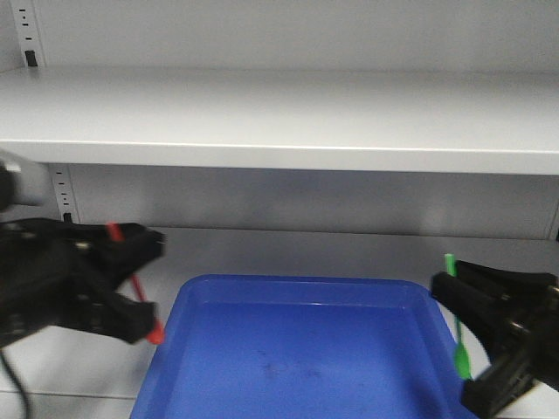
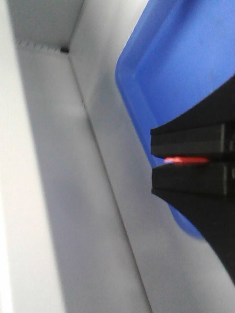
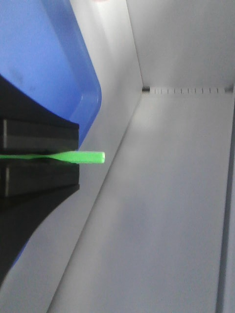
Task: Sort red and green spoons into left cabinet
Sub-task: 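Extend both grippers over the blue tray with the spoons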
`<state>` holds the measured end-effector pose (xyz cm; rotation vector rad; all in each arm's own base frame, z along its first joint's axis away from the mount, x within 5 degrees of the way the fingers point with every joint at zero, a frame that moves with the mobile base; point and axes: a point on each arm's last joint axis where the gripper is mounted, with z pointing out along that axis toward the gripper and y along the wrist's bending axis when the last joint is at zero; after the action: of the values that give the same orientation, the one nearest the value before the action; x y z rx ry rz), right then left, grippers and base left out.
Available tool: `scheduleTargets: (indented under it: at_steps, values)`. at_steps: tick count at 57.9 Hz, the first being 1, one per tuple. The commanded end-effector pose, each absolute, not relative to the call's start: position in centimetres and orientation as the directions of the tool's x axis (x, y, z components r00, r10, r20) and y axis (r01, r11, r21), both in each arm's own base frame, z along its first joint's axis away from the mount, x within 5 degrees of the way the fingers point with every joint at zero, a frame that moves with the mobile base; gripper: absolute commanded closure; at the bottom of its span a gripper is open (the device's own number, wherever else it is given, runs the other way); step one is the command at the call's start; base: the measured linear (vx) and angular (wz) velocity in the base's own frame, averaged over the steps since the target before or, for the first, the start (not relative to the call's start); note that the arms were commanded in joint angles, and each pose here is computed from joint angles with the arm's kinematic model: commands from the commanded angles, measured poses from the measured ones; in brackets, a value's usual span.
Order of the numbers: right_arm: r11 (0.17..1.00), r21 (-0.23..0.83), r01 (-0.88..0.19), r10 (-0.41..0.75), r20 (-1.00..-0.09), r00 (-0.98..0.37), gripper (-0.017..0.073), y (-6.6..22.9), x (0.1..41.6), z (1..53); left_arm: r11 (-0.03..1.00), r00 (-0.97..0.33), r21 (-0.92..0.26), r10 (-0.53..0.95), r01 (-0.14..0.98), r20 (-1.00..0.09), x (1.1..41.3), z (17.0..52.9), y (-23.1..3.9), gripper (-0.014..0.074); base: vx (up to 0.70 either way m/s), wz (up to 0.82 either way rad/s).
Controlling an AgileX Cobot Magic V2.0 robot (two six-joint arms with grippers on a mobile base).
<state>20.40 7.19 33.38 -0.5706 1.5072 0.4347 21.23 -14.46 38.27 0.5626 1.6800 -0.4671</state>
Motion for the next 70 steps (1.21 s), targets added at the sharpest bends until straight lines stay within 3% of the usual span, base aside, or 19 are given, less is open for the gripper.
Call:
scheduleTargets:
  at_steps: [1, 22, 31, 39, 57, 64, 70]
  values:
    - [0.753, -0.072, -0.654, -0.022, -0.996, 0.084, 0.0564, 7.9, 21.5, 34.9, 0.794, -0.074, 0.0, 0.057, 0.608, -0.996, 21.8, 39.8, -16.2, 0.0591, 0.0, 0.0]
    - [0.718, 0.003, -0.696, -0.024, -0.999, -0.029, 0.0556, 8.8, 25.4, 31.7, 0.784, -0.054, 0.027, 0.077, 0.62, -0.996, 24.1, 36.6, -21.6, 0.0589, 0.0, 0.0]
    - [0.697, -0.046, -0.716, -0.056, -0.998, 0.011, 0.0478, 9.0, 25.6, 31.4, 0.787, -0.052, 0.036, 0.086, 0.616, -0.995, 24.5, 36.0, -22.1, 0.0551, 0.0, 0.0]
    - [0.687, -0.063, -0.724, -0.06, -0.998, 0.03, 0.0341, 9.1, 25.5, 31.5, 0.789, -0.059, 0.038, 0.094, 0.613, -0.994, 24.8, 35.5, -22.3, 0.0438, 0.0, 0.0]
    - [0.724, -0.042, -0.688, -0.055, -0.998, 0.003, -0.0066, 8.8, 25.9, 31.4, 0.819, -0.009, 0.04, 0.055, 0.573, -0.998, 25.2, 36.0, -22.0, 0.0061, 0.0, 0.0]
    - [0.731, -0.04, -0.681, -0.046, -0.999, 0.009, -0.0111, 8.7, 25.8, 31.6, 0.826, 0.009, 0.04, 0.043, 0.562, -0.999, 25.2, 36.3, -21.8, -0.0001, 0.0, 0.0]
    - [0.733, -0.071, -0.676, -0.062, -0.997, 0.038, -0.0101, 8.6, 25.4, 32.1, 0.828, 0.04, 0.064, 0.05, 0.558, -0.998, 24.9, 36.9, -21.5, 0.0001, 0.0, 0.0]
